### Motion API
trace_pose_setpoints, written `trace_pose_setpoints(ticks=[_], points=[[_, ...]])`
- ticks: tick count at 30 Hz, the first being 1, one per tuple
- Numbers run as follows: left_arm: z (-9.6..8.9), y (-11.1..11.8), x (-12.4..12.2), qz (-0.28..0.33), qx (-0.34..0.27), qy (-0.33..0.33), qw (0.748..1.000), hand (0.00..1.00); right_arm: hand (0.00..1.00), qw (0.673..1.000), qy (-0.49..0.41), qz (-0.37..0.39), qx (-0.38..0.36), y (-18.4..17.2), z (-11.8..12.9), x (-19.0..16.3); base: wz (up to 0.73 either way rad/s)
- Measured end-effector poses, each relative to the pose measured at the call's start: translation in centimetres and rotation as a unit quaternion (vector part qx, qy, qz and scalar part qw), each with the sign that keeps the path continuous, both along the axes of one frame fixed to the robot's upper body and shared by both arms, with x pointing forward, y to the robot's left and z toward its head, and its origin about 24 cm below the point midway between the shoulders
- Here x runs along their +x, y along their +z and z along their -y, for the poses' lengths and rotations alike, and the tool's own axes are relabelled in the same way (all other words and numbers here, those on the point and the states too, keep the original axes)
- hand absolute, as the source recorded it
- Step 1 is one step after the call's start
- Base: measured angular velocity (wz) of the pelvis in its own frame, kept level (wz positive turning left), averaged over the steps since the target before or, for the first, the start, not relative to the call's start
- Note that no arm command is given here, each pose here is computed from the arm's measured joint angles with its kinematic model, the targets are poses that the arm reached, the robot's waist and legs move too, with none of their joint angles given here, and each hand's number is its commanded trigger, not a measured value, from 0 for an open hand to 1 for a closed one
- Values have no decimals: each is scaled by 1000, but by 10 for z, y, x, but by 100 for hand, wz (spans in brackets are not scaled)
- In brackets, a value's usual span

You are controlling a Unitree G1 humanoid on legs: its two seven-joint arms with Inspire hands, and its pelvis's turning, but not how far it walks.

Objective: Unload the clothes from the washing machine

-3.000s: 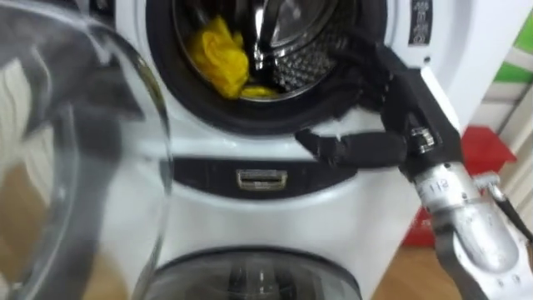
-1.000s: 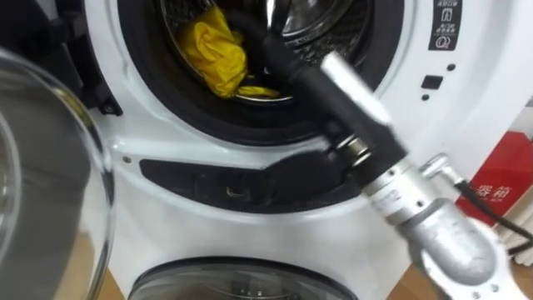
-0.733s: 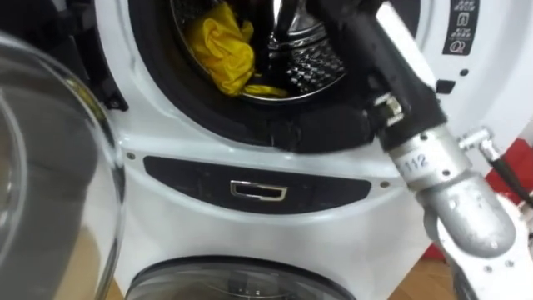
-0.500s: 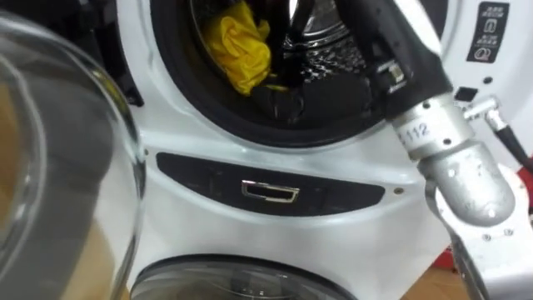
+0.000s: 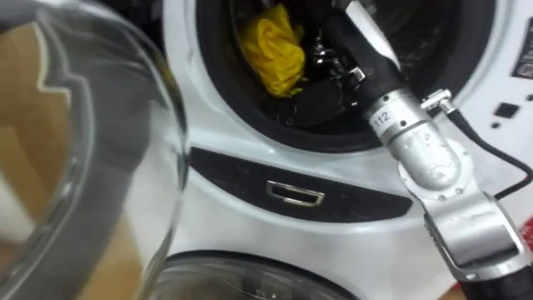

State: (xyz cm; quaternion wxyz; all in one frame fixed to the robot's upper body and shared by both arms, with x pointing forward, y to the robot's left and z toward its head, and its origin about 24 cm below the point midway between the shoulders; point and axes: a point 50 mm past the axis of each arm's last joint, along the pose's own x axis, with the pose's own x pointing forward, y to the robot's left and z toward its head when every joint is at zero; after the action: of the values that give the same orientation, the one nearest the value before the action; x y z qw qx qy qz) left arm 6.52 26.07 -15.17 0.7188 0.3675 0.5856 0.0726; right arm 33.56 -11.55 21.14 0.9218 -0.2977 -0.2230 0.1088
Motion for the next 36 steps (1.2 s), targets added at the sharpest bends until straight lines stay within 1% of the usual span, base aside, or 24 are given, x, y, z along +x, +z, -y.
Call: trace_pose_setpoints(ticks=[3, 6, 9, 15, 19, 22, 24, 25, 29, 33, 36], points=[[1, 1, 4, 5, -4, -10, 1000, 0, 0, 1000, -9, 1, -8, 7, 2, 9, 6], [1, 2, 7, 9, -6, -15, 1000, 0, 0, 999, -23, -11, -22, 7, 9, 17, 15], [-1, 2, 4, 1, 1, -20, 1000, 0, 0, 999, -28, -24, -31, 9, 11, 26, 4], [-8, 4, 0, -11, 7, 1, 1000, 0, 0, 996, -38, -55, -62, 10, 17, 36, 5], [-9, 6, 6, -5, 3, 0, 1000, 0, 0, 993, -48, -75, -79, 10, 20, 41, 8], [-10, 7, 6, -8, 5, 2, 1000, 0, 0, 992, -47, -82, -84, 12, 22, 44, 6], [-11, 7, 6, -14, 1, 7, 1000, 0, 60, 991, -48, -93, -89, 10, 25, 46, 10], [-11, 7, 6, -17, 0, 11, 1000, 0, 100, 989, -47, -103, -91, 8, 26, 48, 15], [-12, 8, 7, -20, 0, 18, 1000, 0, 100, 986, -38, -134, -93, 6, 32, 52, 4], [-12, 9, 12, -18, -1, 19, 1000, 0, 100, 980, -20, -172, -100, -5, 36, 53, 4], [-12, 10, 19, -10, -2, 16, 1000, 0, 100, 976, -38, -180, -117, -17, 41, 52, 2]])
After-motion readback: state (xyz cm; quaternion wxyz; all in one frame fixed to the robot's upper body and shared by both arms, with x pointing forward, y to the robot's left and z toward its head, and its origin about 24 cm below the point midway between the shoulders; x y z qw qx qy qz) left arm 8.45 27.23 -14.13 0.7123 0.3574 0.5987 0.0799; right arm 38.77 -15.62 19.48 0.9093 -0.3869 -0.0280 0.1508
